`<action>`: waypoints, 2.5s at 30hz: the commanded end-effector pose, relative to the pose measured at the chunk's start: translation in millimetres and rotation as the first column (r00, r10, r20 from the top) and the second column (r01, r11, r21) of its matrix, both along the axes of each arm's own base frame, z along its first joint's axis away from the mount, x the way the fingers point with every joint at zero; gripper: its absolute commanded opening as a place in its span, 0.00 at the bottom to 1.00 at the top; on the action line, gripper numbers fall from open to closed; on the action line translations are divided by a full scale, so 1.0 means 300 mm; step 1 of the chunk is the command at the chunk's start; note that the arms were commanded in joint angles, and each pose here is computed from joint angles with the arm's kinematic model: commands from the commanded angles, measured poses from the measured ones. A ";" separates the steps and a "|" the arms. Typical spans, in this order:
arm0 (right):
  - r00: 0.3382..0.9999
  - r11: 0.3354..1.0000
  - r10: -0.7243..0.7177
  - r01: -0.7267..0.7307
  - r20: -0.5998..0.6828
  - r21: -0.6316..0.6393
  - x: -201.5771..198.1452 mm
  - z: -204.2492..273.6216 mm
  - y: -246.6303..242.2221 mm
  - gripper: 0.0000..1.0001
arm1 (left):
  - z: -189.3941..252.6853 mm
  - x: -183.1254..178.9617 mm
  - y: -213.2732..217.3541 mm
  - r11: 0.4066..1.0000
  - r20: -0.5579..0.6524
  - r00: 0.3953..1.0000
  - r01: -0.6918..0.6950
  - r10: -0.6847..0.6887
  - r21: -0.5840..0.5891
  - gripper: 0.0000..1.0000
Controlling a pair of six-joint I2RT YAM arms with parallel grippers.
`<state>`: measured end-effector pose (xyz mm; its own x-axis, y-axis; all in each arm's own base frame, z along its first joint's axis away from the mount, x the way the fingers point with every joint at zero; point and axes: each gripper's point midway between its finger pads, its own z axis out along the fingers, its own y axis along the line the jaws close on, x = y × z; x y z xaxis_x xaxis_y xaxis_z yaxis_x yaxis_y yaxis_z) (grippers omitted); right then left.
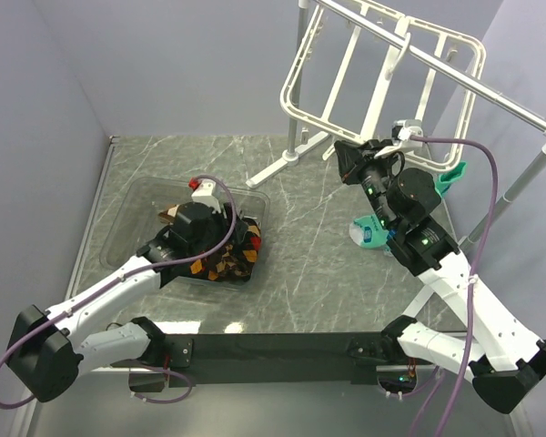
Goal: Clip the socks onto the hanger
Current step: Pick up the sock from the bin, then clamp the sock onto the hanger.
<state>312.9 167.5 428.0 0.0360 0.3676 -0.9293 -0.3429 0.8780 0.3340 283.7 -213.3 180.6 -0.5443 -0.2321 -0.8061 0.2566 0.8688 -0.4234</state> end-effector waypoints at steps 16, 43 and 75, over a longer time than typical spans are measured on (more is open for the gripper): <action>1.000 1.000 -0.002 0.002 0.012 0.003 -0.001 0.033 -0.001 0.10 | -0.046 -0.159 0.031 0.926 -0.186 0.979 -0.145 0.084 -0.349 0.64; 1.000 1.000 -0.014 0.014 0.026 0.000 -0.017 0.061 -0.021 0.10 | -0.048 -0.147 -0.059 0.867 -0.137 0.990 -0.052 -0.019 -0.495 0.33; 0.999 0.999 0.016 -0.017 0.047 0.037 -0.024 0.119 -0.004 0.07 | 0.678 -0.071 -0.340 0.912 0.648 0.699 0.411 -0.302 -0.019 0.01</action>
<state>313.4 170.3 437.7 0.0273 0.3678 -0.9295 -0.3511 0.8741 0.3356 263.2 -308.8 369.6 -0.0828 -0.3003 -0.9502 0.7787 0.5756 -0.2498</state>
